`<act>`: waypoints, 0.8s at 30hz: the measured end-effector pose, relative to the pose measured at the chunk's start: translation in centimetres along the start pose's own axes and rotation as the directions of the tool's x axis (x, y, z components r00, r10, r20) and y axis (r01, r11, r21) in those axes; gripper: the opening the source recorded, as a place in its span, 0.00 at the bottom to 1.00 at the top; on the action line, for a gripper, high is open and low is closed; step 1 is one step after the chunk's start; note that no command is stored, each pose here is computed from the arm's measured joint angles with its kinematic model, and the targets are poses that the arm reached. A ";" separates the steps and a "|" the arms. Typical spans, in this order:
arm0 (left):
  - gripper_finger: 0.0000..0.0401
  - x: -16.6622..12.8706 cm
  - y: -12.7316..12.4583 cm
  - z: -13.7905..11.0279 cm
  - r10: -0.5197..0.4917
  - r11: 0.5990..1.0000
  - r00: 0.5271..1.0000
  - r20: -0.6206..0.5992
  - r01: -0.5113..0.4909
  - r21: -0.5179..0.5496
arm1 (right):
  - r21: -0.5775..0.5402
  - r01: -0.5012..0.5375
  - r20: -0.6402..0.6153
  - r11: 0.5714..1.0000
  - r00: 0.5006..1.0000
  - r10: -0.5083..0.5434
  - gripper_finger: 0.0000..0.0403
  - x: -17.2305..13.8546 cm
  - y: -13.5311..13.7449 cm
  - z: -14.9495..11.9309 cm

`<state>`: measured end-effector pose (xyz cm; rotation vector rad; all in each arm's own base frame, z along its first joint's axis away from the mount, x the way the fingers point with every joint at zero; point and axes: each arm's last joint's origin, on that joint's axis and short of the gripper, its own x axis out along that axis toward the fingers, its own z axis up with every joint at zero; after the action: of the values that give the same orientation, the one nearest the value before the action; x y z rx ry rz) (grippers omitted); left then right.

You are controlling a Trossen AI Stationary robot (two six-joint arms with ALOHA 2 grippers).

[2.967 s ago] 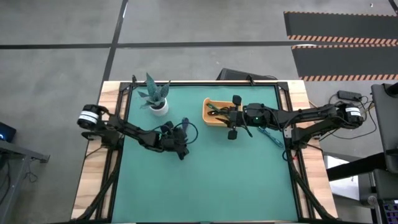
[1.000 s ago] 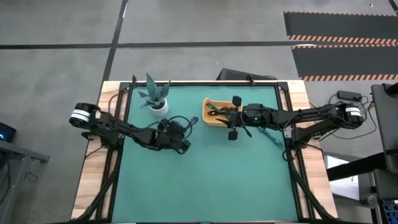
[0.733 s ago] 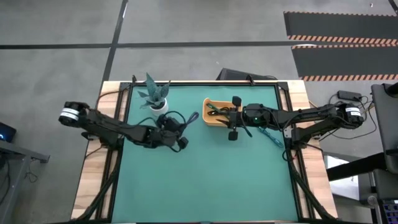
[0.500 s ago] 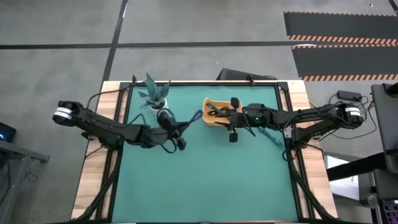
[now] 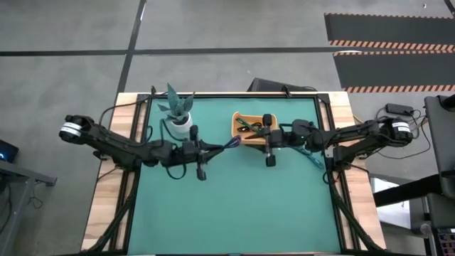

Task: Pick and place USB-C Cables
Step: Put the purple charger cable into the yellow bin

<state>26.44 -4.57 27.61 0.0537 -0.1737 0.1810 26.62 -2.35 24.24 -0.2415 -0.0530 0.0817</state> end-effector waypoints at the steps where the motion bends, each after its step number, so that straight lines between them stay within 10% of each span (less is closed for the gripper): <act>1: 0.04 0.0 0.0 0.0 -0.007 1.000 1.000 0.024 0.007 0.007 | 0.006 -0.006 0.040 1.000 0.999 0.006 0.24 0.0 0.0 0.1; 24: 0.04 0.5 -0.4 -0.2 -0.045 0.996 0.992 0.117 0.036 0.078 | 0.083 -0.056 0.414 0.995 0.910 0.017 0.25 4.5 0.2 -1.6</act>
<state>27.07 -4.80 27.45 0.1436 -0.2839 0.1443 31.20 -2.09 22.86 -0.1283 -0.4674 0.1715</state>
